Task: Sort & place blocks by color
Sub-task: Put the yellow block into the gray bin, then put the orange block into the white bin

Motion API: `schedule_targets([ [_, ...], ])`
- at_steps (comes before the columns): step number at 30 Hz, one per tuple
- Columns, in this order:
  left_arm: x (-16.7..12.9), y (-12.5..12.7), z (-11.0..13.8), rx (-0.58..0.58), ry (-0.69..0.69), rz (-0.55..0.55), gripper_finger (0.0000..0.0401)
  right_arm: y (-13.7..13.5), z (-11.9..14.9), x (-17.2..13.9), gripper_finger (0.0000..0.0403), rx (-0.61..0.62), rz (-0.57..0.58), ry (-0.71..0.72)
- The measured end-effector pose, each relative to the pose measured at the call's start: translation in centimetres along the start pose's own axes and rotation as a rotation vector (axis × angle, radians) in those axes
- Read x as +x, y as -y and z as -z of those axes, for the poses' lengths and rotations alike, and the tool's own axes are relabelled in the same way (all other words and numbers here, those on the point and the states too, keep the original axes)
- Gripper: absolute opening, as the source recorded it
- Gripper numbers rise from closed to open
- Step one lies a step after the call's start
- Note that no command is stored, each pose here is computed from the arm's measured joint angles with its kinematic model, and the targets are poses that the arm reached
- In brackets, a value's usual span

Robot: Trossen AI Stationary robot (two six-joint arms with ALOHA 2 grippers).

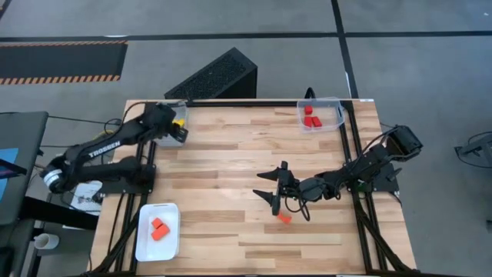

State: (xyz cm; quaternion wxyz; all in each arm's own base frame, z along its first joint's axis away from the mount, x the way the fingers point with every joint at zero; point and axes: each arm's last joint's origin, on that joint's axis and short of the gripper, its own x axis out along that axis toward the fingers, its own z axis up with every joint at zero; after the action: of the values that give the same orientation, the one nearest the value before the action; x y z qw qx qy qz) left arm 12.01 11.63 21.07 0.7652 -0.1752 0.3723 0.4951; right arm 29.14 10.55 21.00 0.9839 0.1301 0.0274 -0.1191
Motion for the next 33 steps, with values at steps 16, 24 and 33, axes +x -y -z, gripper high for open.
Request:
schedule_targets([
  [16,5.8,-3.3,0.4,-0.125,-0.273,0.104,0.0107,0.0,0.0,0.0,0.0315,-0.002,0.001,-0.002],
  [24,5.8,-3.3,0.5,-0.076,-0.281,0.126,0.0156,0.1,0.2,0.0,0.0315,-0.01,0.005,-0.015],
  [33,5.6,-2.4,0.1,-0.009,-0.224,0.206,0.0185,0.5,0.4,0.2,0.0315,0.0,0.025,-0.039],
])
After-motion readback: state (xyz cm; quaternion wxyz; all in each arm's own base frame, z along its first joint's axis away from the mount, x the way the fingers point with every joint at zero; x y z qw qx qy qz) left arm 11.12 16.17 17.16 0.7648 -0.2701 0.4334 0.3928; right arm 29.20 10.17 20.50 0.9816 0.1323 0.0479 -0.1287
